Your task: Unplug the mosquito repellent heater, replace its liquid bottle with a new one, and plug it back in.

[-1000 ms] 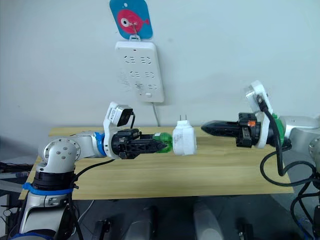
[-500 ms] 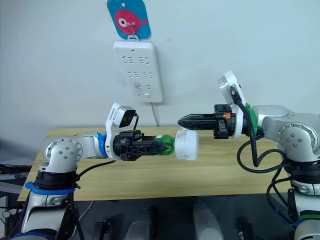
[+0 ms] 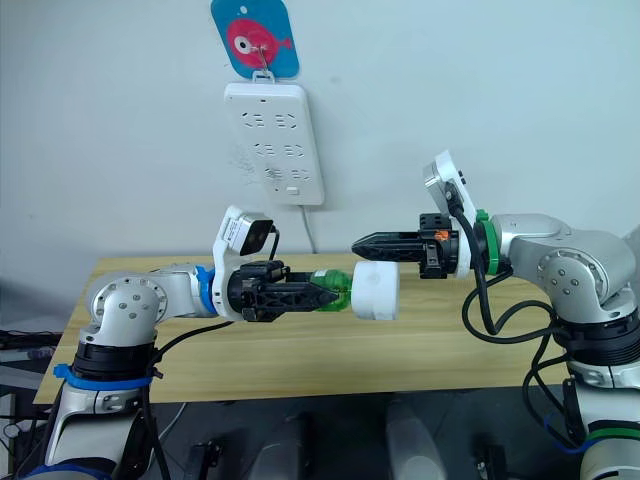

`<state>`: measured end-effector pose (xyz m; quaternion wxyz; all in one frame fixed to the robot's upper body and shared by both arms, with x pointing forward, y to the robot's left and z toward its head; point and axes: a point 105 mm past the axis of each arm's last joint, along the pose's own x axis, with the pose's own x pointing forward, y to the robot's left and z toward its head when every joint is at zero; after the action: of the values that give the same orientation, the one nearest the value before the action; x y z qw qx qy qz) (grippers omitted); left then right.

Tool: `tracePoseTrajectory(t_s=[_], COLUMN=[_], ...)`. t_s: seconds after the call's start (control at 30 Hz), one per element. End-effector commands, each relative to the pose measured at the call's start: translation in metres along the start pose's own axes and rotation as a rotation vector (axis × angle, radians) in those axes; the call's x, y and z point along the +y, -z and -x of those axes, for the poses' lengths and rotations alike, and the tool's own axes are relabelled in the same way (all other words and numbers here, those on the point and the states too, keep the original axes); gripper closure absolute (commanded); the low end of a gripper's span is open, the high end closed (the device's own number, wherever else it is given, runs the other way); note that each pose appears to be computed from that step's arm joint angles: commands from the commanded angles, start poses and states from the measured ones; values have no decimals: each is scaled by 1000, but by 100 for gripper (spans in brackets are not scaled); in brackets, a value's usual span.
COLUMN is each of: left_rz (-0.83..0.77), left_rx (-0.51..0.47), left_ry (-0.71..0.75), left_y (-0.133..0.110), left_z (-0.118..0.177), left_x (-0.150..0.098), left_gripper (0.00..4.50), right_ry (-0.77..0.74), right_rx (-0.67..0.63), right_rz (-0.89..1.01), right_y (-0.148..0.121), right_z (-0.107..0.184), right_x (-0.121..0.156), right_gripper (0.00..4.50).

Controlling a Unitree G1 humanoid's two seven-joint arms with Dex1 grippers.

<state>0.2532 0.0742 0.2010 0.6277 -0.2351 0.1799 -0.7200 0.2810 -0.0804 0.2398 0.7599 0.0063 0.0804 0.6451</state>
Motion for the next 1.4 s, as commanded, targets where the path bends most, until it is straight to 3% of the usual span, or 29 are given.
tracePoseTrajectory(t_s=[0.03, 0.17, 0.47, 0.77, 1.2, 1.4], left_rz=[-37, -35, -27, -51, -147, -127], left_rx=[0, -8, -62, -73, 13, 23], left_ry=[59, 55, 14, -48, -91, -52], left_y=[-3, -5, -16, -20, -7, -6], left_z=[-2, -1, 2, 1, -1, -1], left_x=[-14, -13, -5, 5, 11, 6], left_gripper=[218, 218, 218, 218, 218, 218], right_ry=[133, 112, -36, -102, -81, 17], right_rx=[-42, 3, 61, 18, -146, -207], right_rz=[-13, -58, -149, -172, -220, -228], right_y=[4, 20, 34, 26, -18, -30], right_z=[8, 13, 17, 9, 8, 13], right_x=[-21, -15, 30, 52, 40, 15], right_gripper=[450, 450, 450, 450, 450, 450])
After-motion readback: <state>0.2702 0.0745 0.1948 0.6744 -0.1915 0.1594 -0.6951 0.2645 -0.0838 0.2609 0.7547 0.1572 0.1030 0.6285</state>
